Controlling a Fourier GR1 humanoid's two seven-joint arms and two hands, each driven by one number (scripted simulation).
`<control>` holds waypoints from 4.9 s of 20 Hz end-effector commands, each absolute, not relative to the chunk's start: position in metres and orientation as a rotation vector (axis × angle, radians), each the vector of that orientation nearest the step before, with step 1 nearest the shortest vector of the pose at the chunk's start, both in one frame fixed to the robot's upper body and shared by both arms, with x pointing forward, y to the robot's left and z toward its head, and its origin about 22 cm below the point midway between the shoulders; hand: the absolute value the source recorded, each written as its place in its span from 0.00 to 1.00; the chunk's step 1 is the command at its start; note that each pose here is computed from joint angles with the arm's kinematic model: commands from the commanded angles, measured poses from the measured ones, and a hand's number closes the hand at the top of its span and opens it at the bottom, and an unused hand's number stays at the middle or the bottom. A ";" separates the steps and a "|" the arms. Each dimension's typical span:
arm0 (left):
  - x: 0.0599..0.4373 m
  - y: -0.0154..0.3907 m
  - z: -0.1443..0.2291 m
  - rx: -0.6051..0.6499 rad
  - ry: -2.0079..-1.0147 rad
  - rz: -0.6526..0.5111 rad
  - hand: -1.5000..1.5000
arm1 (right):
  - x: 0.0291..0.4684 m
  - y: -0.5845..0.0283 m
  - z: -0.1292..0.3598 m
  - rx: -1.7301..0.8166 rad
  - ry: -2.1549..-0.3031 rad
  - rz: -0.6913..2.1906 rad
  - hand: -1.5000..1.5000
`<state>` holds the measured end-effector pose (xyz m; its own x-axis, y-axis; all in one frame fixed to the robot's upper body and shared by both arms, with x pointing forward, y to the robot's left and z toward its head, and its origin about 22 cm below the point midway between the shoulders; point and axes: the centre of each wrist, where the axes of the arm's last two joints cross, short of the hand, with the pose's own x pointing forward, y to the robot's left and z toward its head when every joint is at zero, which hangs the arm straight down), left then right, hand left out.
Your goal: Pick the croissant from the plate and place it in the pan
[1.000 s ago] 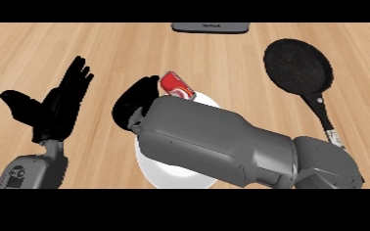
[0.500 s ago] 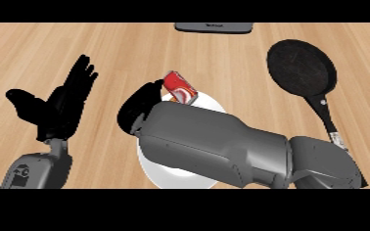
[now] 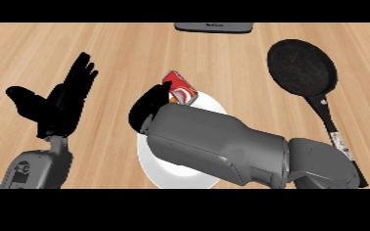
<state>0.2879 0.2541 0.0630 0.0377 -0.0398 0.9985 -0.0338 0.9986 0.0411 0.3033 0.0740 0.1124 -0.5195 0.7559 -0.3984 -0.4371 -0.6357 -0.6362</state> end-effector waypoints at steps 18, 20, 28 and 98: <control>0.298 0.250 0.068 0.037 -1.541 0.006 0.50 | 0.324 0.042 0.055 -0.845 -0.543 2.094 0.00; 0.293 0.248 0.065 0.070 -1.534 -0.007 0.50 | 0.317 0.046 0.057 -0.814 -0.533 2.125 0.00; 0.290 0.262 0.061 0.051 -1.542 -0.003 0.50 | 0.309 0.042 0.044 -0.760 -0.650 2.150 1.00; 0.291 0.256 0.061 0.061 -1.546 0.005 0.50 | 0.415 -0.354 0.060 -1.079 -1.273 0.655 0.00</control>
<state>0.2877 0.2598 0.0611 0.0301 -0.0353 0.9989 -0.0472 0.9982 0.0367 0.4201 -0.3372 0.0734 0.0956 0.9271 0.3625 0.2013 0.3386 -0.9191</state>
